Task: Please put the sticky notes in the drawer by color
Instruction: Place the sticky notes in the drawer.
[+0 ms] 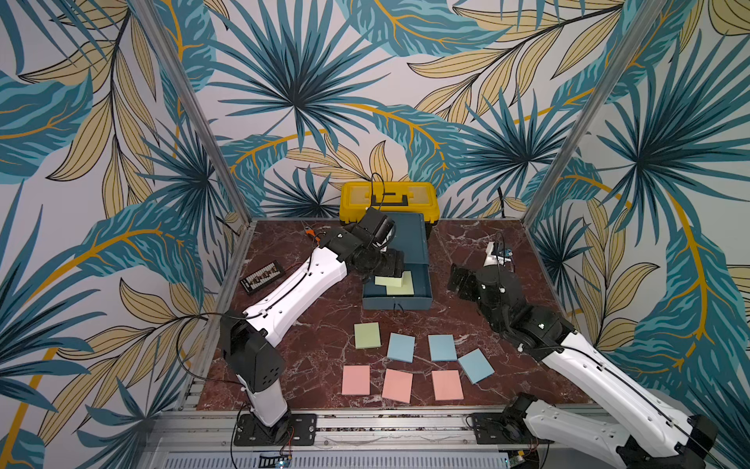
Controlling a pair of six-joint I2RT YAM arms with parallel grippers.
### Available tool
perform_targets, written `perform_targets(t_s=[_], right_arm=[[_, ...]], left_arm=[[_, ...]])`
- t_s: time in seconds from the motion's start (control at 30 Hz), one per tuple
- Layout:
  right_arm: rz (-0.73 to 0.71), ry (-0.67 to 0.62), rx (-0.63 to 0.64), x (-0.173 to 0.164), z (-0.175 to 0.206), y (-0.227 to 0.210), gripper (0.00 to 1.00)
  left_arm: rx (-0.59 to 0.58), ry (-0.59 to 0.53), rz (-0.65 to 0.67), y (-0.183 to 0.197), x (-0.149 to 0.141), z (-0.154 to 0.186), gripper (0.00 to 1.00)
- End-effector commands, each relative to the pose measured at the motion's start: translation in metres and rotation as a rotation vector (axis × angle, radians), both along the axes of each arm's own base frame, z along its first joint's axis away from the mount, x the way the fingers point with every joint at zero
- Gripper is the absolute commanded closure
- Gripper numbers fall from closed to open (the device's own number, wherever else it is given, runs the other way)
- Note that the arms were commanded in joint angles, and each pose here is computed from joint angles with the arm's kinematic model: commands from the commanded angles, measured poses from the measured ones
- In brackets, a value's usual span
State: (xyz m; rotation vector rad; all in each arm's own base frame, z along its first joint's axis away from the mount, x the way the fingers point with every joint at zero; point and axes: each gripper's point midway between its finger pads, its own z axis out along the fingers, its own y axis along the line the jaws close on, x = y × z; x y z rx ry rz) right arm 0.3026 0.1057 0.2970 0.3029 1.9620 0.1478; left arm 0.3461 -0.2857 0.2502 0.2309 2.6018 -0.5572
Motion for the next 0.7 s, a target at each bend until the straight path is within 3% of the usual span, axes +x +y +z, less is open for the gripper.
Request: perform_targets(t_s=[0.0, 0.37, 0.67], right_arm=[[-0.005, 0.015, -0.007, 0.001, -0.010, -0.002, 0.01], [-0.006, 0.036, 0.003, 0.002, -0.019, -0.003, 0.01], [-0.006, 0.032, 0.026, 0.004, -0.022, -0.001, 0.01]], left_arm=[[-0.019, -0.061, 0.000, -0.003, 0.008, 0.015, 0.18], [-0.020, -0.049, 0.000, -0.002, 0.004, 0.017, 0.12], [0.019, -0.169, 0.055, 0.019, 0.009, 0.046, 0.08]])
